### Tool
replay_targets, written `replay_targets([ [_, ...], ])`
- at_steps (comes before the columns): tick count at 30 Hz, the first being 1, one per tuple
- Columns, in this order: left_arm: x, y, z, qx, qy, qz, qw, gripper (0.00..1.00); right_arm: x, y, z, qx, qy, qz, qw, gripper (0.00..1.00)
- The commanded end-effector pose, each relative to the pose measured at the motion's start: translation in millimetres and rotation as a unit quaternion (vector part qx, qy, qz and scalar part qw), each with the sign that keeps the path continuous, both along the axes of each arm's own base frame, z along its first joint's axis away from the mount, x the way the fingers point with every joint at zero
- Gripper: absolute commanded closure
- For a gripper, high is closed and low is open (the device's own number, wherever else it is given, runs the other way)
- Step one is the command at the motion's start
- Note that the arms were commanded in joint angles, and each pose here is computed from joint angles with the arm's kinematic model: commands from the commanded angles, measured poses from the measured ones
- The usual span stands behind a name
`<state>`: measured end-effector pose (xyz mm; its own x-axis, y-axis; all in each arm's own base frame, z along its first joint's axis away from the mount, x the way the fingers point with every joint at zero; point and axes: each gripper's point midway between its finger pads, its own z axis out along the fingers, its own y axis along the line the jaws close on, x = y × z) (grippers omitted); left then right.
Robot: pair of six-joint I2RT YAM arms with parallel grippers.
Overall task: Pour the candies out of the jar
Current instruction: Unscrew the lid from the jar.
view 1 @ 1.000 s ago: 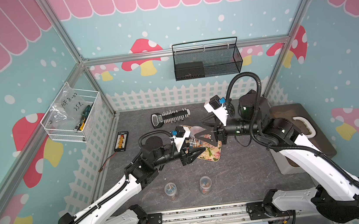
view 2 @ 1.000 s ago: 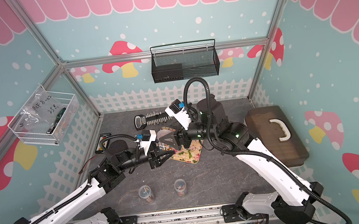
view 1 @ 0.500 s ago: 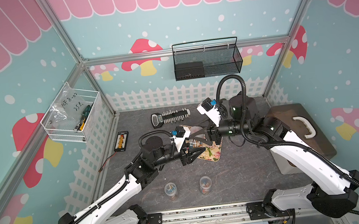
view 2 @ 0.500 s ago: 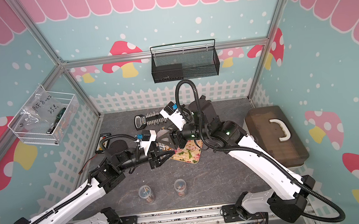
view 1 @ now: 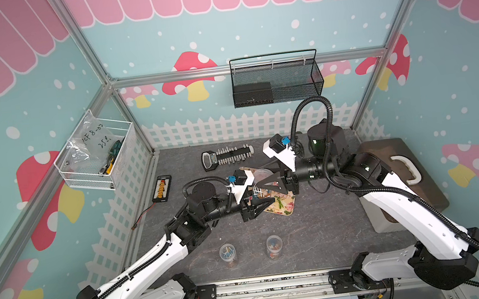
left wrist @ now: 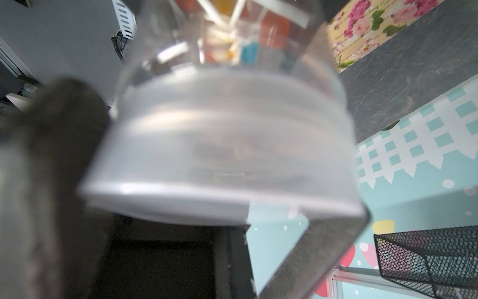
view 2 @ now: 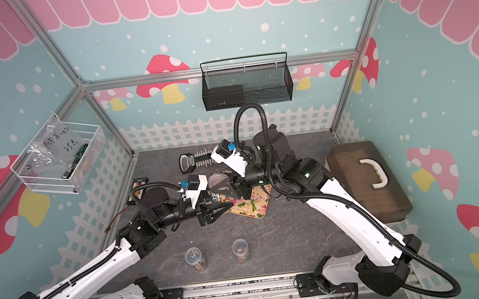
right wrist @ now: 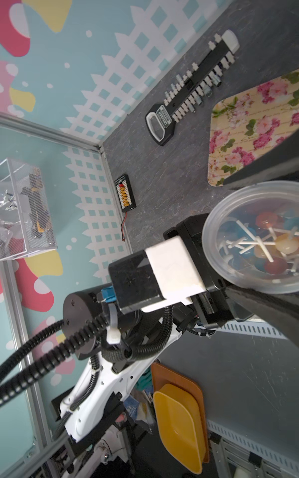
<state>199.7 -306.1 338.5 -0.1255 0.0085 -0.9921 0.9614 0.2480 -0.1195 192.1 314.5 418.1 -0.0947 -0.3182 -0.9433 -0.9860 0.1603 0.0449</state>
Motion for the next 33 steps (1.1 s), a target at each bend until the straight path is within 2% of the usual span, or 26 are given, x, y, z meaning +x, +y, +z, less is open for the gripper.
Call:
replay_targets([
  [1,0.9,0.3,0.6,0.009,0.026,-0.002,1.0,0.6,-38.9,-7.4,38.8,0.042,-0.147,0.118,0.981,0.66],
  [9,0.6,0.5,2.6,0.001,0.026,0.0,1.0,0.6,-31.9,-4.1,35.1,0.032,-0.12,0.133,0.983,0.66],
  [12,0.8,1.2,3.6,-0.001,0.024,0.001,1.0,0.6,-29.5,-2.5,31.0,0.028,-0.108,0.129,0.985,0.62],
  [13,1.3,1.2,4.2,-0.002,0.023,0.003,1.0,0.6,-27.8,-2.3,29.4,0.026,-0.104,0.125,0.986,0.58],
  [16,2.0,1.3,4.5,-0.003,0.022,0.004,1.0,0.6,-23.9,-3.5,30.2,0.026,-0.1,0.106,0.989,0.3],
  [19,3.5,2.0,4.4,-0.007,0.021,0.009,1.0,0.6,-26.3,-6.6,38.5,0.041,-0.095,0.095,0.99,0.21],
  [22,4.4,3.7,4.2,-0.009,0.019,0.016,1.0,0.6,-26.0,-10.8,50.2,0.07,-0.083,0.066,0.992,0.18],
  [27,5.9,5.5,1.3,-0.006,0.019,0.024,1.0,0.6,3.4,-20.7,51.7,0.087,-0.009,-0.061,0.994,0.16],
  [33,6.4,6.1,2.1,-0.002,0.014,0.026,1.0,0.6,12.3,-18.1,29.6,0.066,0.08,-0.1,0.99,0.2],
])
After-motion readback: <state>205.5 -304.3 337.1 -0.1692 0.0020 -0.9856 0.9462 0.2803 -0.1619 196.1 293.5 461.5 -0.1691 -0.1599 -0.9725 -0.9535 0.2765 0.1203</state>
